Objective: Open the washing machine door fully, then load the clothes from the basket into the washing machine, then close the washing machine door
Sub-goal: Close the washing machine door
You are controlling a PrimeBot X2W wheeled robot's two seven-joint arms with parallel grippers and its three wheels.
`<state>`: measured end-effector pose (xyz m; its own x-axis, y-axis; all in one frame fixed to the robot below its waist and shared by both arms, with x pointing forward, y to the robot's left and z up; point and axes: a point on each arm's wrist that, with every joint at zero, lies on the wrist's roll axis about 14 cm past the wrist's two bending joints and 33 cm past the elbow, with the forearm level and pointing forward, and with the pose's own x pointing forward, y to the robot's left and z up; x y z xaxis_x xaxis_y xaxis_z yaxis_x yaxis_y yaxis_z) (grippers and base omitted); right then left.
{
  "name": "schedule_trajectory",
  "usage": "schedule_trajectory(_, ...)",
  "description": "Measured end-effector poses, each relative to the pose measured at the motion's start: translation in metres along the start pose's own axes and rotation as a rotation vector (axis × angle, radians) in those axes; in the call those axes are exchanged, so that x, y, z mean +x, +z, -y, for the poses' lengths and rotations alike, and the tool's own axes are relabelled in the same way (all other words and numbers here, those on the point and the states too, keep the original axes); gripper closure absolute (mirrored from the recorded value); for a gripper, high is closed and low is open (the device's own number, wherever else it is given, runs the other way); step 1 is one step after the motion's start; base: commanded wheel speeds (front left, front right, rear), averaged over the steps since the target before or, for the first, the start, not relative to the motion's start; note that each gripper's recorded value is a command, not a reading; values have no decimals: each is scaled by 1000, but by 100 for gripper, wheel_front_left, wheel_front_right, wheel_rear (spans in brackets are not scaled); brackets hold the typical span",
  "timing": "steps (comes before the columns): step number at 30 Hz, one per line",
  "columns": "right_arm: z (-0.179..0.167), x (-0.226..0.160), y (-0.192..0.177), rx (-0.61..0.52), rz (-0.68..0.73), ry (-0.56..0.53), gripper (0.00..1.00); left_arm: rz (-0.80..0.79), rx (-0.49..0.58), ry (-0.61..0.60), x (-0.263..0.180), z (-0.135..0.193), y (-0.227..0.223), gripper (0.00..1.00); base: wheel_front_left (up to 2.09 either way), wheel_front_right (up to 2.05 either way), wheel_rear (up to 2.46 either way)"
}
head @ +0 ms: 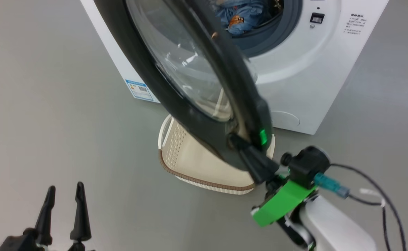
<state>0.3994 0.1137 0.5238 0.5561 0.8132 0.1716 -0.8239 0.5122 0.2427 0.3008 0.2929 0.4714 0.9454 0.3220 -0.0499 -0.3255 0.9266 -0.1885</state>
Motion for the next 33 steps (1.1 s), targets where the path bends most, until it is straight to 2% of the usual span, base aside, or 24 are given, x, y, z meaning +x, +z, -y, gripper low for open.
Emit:
schedule_trajectory(16,94,23,23,-88,71,-141,100,-1,20,-14,27,13,-1,0,0,0,0)
schedule_trajectory(33,170,50,31,-149,117,-226,100,-17,43,-10,47,18,-7,0,0,0,0)
